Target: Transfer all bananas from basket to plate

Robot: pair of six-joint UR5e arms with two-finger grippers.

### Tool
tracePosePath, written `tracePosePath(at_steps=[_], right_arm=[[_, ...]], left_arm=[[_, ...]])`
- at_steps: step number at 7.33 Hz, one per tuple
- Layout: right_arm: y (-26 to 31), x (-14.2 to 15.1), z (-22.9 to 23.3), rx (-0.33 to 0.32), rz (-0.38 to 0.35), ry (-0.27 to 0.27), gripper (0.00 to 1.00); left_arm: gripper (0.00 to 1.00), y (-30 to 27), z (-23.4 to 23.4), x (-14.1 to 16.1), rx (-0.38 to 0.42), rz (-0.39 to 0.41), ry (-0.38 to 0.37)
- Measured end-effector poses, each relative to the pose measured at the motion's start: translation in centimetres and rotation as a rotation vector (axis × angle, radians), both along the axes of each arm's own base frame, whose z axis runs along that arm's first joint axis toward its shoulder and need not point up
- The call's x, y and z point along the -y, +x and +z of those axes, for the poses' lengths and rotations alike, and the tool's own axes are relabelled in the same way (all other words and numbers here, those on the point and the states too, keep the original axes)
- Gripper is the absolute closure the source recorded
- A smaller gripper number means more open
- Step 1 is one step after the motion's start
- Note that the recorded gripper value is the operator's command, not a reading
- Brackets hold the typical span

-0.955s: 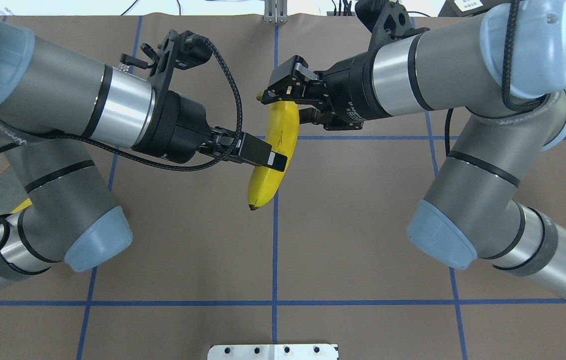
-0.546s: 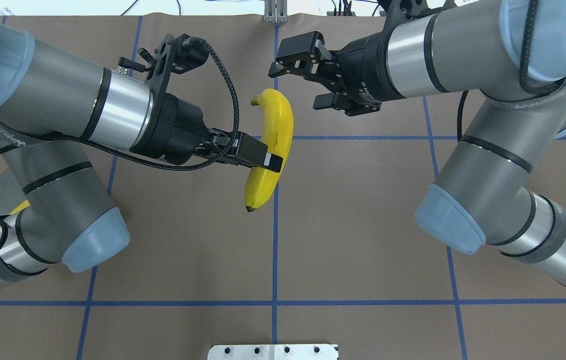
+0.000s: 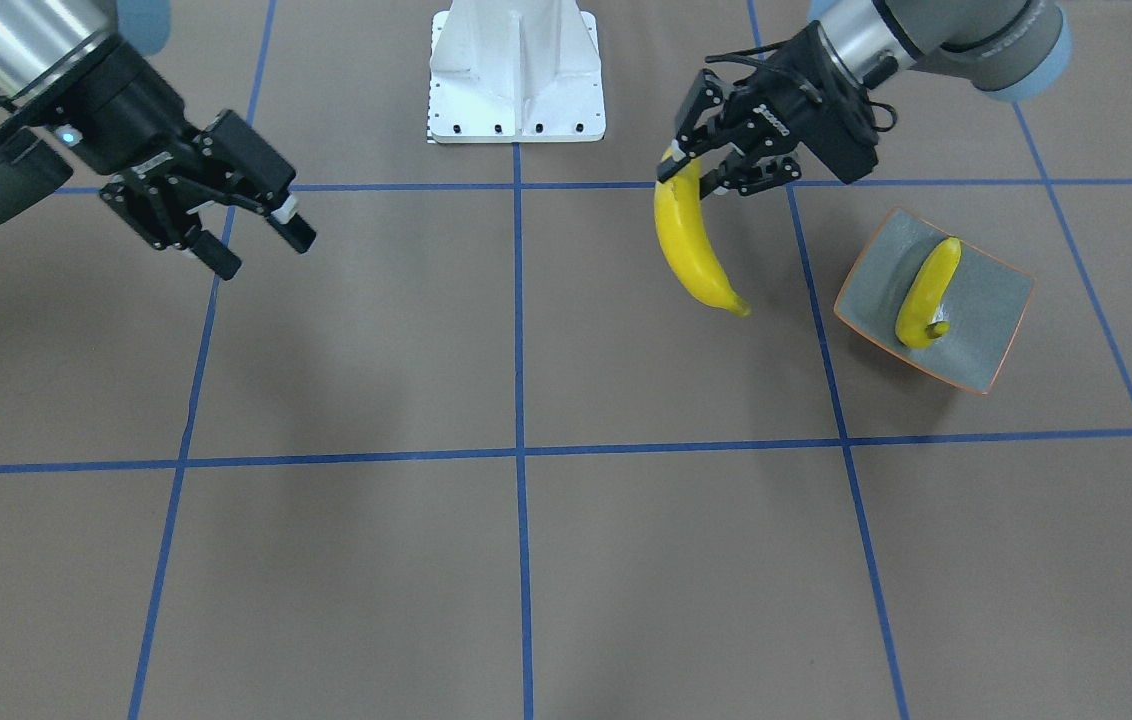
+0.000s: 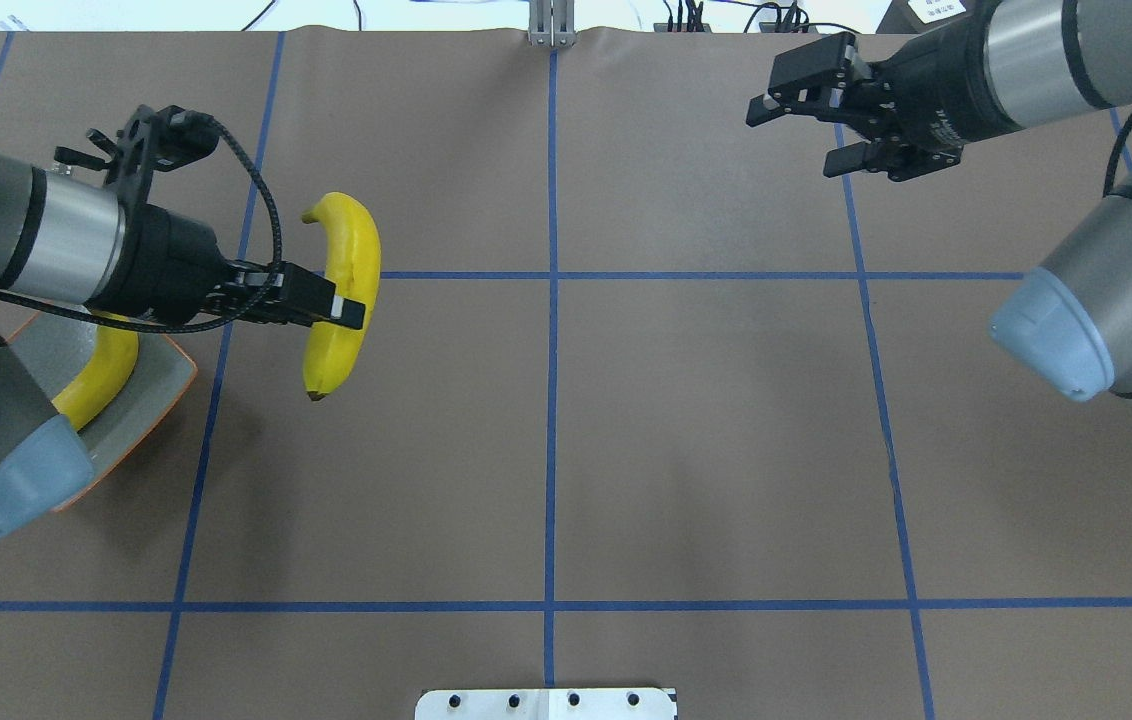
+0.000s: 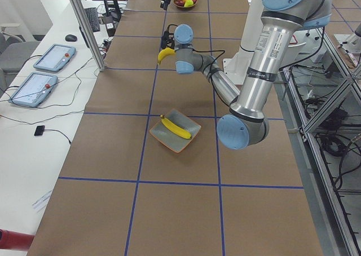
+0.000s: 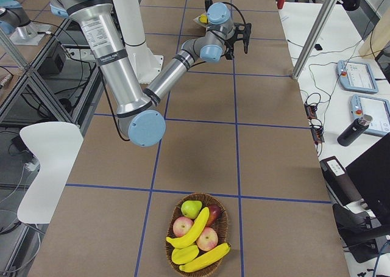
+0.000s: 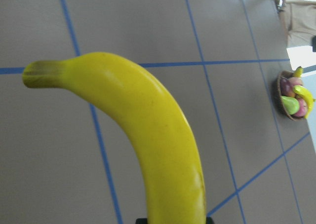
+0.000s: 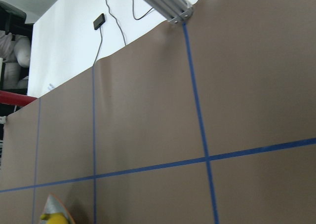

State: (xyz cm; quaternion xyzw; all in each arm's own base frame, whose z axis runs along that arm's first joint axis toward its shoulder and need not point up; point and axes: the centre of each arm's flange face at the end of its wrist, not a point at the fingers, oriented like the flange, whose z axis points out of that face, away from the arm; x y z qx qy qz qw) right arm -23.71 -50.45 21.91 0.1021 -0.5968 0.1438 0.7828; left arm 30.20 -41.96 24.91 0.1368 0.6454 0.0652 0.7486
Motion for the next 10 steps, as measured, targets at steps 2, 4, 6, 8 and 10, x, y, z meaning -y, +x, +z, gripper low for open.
tracePosePath(at_steps=[2, 4, 6, 8, 10], right_arm=[[2.8, 2.1, 7.4, -0.130, -0.014, 0.032, 0.00], [7.1, 2.6, 16.0, -0.283, -0.049, 0.096, 0.00], [11.8, 3.0, 23.2, -0.402, -0.088, 0.143, 0.00], [15.8, 4.2, 28.9, -0.482, -0.135, 0.186, 0.00], [20.1, 4.9, 33.2, -0.510, -0.179, 0.227, 0.00]], left_arm=[[1.00, -2.7, 7.0, -0.1, 0.135, 0.008, 0.184], [1.00, -5.0, 12.8, -0.9, 0.260, 0.038, 0.359], [1.00, -7.2, 18.2, -2.3, 0.401, 0.059, 0.491], [1.00, -8.9, 22.6, -3.7, 0.536, 0.070, 0.566], [1.00, -8.3, 24.5, -5.2, 0.579, 0.108, 0.581]])
